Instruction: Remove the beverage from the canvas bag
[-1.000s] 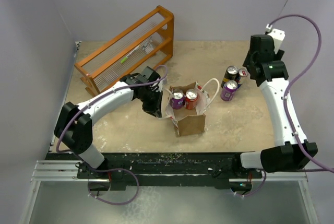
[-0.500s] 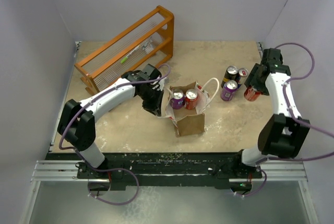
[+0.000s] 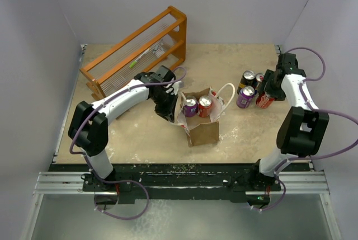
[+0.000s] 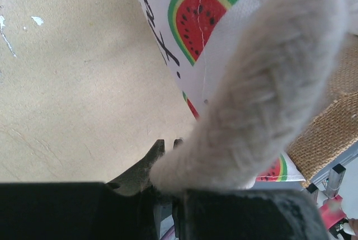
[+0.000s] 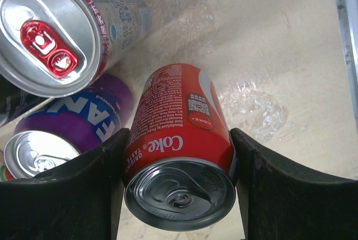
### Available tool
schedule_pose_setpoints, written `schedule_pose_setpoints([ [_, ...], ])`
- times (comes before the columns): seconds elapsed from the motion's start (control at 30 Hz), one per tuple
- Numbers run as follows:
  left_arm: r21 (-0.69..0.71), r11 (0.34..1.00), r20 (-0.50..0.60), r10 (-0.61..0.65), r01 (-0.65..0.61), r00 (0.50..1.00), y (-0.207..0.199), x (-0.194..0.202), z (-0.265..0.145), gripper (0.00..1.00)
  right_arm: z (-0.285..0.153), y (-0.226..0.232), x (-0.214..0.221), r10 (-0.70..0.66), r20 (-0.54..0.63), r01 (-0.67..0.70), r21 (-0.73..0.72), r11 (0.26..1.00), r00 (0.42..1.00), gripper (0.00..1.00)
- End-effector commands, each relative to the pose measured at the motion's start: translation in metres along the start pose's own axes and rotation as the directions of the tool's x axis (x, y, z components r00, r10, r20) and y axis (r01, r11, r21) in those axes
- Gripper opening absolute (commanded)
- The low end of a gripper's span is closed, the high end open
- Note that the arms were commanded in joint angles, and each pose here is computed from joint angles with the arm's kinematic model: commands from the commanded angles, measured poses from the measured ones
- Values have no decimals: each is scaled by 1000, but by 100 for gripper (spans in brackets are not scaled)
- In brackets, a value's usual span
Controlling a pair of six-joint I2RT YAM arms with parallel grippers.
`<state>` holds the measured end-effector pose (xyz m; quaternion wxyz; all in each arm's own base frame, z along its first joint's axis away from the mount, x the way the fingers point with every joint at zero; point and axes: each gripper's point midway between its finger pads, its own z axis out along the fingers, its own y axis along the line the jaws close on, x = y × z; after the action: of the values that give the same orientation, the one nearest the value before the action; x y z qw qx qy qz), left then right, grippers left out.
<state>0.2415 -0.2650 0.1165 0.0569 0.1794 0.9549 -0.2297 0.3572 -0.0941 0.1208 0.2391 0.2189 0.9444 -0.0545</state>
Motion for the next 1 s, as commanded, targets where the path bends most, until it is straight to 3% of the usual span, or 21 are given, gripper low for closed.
schedule_pose_setpoints([
  [0.0, -3, 999, 43, 35, -35, 998, 1, -17, -2, 0, -8, 8, -40, -7, 141, 13, -45, 999, 990, 0],
  [0.1, -7, 1000, 44, 29, -28, 999, 2, -18, -1, 0, 1, 7, -39, -6, 143, 11, -36, 999, 990, 1],
  [0.27, -10, 1000, 45, 16, -15, 999, 2, -17, -1, 0, 17, 8, -35, -21, 131, 25, -32, 999, 991, 14],
  [0.6, -4, 1000, 51, -4, 5, 999, 1, -18, 1, 0, 30, 21, -36, -39, 120, 51, -94, 994, 992, 27],
  [0.8, 7, 1000, 52, -13, 13, 999, -1, -18, 0, 0, 32, 24, -34, -41, 110, 53, -110, 993, 993, 68],
  [0.97, 18, 999, 54, -27, 26, 998, -3, -12, -4, 0, 27, 26, -32, -42, 107, 55, -128, 990, 993, 87],
])
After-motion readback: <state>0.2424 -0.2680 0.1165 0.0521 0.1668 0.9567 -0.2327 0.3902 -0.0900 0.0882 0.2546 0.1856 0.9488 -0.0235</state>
